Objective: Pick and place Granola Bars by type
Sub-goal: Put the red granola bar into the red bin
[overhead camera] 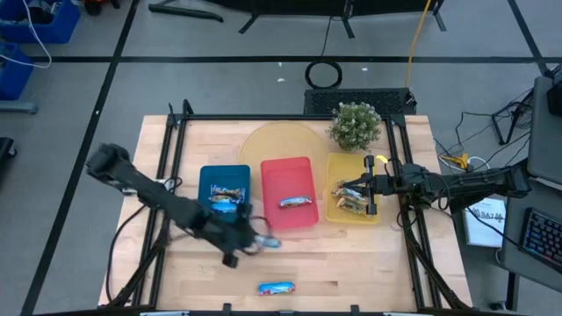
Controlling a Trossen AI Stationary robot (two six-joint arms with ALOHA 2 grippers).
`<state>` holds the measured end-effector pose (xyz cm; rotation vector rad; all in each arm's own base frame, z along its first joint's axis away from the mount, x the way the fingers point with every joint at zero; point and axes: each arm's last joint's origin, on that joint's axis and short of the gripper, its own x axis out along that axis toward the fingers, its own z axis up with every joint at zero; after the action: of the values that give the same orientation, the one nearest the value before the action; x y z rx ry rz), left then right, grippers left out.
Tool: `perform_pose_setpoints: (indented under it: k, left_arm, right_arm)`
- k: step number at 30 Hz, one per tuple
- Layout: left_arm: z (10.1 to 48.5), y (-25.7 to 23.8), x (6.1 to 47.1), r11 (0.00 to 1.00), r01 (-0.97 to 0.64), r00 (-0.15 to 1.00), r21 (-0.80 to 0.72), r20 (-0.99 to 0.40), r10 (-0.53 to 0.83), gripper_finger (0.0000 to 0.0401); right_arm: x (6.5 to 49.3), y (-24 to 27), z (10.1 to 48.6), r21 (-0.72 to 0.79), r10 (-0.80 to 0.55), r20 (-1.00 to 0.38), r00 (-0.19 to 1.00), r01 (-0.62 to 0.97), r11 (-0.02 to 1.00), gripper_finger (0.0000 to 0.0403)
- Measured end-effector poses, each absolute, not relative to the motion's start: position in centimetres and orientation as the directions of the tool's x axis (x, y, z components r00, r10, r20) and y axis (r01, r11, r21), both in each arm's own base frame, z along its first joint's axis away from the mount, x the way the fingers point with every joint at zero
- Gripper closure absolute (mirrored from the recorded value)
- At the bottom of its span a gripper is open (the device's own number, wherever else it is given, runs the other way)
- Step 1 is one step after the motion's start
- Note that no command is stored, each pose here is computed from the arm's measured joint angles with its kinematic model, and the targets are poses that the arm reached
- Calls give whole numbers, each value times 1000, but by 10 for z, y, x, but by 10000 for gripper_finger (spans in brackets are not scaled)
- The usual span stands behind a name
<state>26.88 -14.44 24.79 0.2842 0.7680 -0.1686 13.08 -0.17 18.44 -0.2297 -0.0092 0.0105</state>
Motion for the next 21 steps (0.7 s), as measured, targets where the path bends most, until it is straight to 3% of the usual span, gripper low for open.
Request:
perform_pose_setpoints:
  k: [6,15,21]
  left_arm:
    - [227,-106,216,935,259,857,242,-505,-106,339]
    - [179,-53,166,986,133,982,102,-146,-117,342]
    - [195,-39,175,998,9,987,-55,-159,-18,363]
  right_arm:
    - [131,-2,184,-227,11,7,1000,-10,974,403]
    - [131,-2,183,-223,11,0,1000,-11,975,403]
    - [132,-2,183,-222,11,-5,1000,-11,975,403]
